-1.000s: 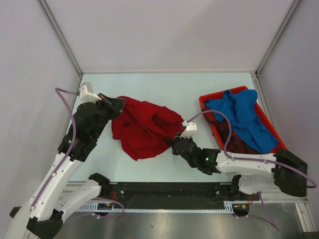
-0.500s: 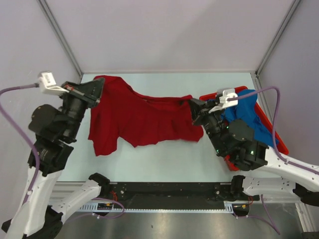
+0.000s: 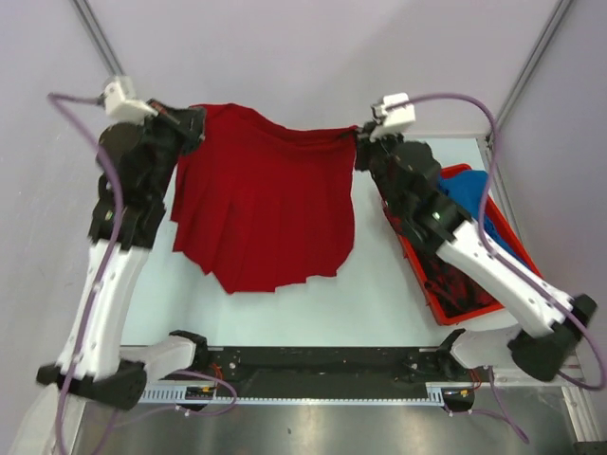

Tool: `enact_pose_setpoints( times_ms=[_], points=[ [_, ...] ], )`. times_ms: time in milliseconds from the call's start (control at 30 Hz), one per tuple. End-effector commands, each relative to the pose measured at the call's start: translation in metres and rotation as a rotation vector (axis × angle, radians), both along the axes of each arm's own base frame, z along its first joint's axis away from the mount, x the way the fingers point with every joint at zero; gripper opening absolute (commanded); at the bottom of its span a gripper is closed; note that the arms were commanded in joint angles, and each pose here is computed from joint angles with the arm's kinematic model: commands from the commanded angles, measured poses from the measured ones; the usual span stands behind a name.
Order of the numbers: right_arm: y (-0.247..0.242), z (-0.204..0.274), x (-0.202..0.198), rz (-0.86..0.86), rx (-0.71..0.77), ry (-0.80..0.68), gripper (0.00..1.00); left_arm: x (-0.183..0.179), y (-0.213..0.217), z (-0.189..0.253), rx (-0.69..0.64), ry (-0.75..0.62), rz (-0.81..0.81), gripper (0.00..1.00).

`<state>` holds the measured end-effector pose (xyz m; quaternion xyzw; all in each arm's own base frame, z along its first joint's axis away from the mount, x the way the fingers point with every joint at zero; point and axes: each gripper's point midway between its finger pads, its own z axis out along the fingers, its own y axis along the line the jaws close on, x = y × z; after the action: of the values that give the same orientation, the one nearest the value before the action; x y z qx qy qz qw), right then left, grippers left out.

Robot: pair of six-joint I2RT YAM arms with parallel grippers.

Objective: Fold and stack the skirts
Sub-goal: Flatten out the skirt at the center of the board.

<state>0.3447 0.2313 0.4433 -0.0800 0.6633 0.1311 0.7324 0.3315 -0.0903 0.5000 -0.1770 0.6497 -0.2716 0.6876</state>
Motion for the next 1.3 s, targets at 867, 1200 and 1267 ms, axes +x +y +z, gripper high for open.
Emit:
enact_pose_setpoints(
  times_ms=[867, 1200, 1267],
  points=[
    [0.026, -0.270, -0.115, 0.106, -0.296, 0.682, 0.56, -0.072, 0.020, -0.302, -0.232, 0.379, -0.071, 1.00],
    [0.041, -0.238, -0.127, 0.180, -0.131, 0.627, 1.00, -0.092, 0.050, -0.263, -0.225, 0.268, 0.089, 1.00],
    [0.054, -0.242, -0.120, 0.229, -0.084, 0.660, 1.00, -0.080, 0.026, -0.255, -0.225, 0.256, -0.052, 1.00]
  ],
)
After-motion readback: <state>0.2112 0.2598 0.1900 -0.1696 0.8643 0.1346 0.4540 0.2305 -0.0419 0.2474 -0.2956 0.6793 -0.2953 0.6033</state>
